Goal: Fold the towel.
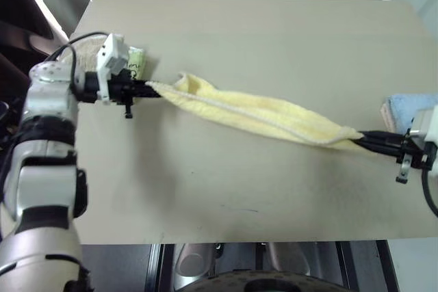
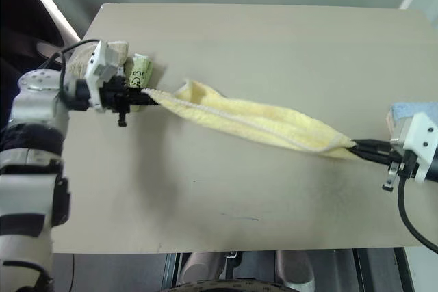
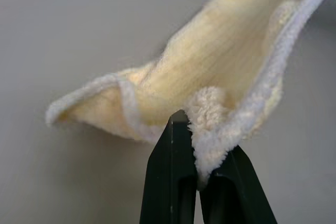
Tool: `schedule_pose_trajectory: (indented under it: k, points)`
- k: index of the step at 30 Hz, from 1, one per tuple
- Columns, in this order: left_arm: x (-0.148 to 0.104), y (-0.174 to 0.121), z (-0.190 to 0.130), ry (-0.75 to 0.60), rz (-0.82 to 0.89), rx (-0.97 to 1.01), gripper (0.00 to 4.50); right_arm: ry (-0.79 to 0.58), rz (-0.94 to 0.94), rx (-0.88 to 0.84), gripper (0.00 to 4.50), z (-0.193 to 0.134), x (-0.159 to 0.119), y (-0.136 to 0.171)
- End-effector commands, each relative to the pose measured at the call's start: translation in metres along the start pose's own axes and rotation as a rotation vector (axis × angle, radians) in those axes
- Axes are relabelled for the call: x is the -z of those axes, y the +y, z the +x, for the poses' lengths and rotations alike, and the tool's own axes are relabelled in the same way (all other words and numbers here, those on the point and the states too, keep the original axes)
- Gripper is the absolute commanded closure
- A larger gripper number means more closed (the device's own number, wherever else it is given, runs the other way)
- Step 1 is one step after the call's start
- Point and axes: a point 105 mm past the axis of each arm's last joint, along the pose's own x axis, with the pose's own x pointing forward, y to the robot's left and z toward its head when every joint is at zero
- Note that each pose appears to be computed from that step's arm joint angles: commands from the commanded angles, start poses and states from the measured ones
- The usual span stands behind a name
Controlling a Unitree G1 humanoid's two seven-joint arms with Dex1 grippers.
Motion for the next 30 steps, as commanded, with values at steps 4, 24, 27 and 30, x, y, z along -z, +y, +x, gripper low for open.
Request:
schedule_pose_trajectory:
  k: [4, 24, 27, 30]
  points:
    - [-0.016, -0.026, -0.002, -0.055, -0.019, 0.125, 4.48, 0.021, -0.013, -0.077, 4.5, 0.004, -0.002, 0.021]
    - [-0.017, -0.03, -0.002, -0.056, -0.031, 0.129, 4.48, 0.028, -0.011, -0.081, 4.5, 0.005, 0.0, 0.022]
    - [-0.017, -0.03, -0.002, -0.056, -0.031, 0.129, 4.48, 0.028, -0.011, -0.081, 4.5, 0.005, 0.0, 0.022]
    - [-0.017, -0.03, -0.002, -0.056, -0.031, 0.129, 4.48, 0.028, -0.011, -0.081, 4.5, 0.005, 0.0, 0.022]
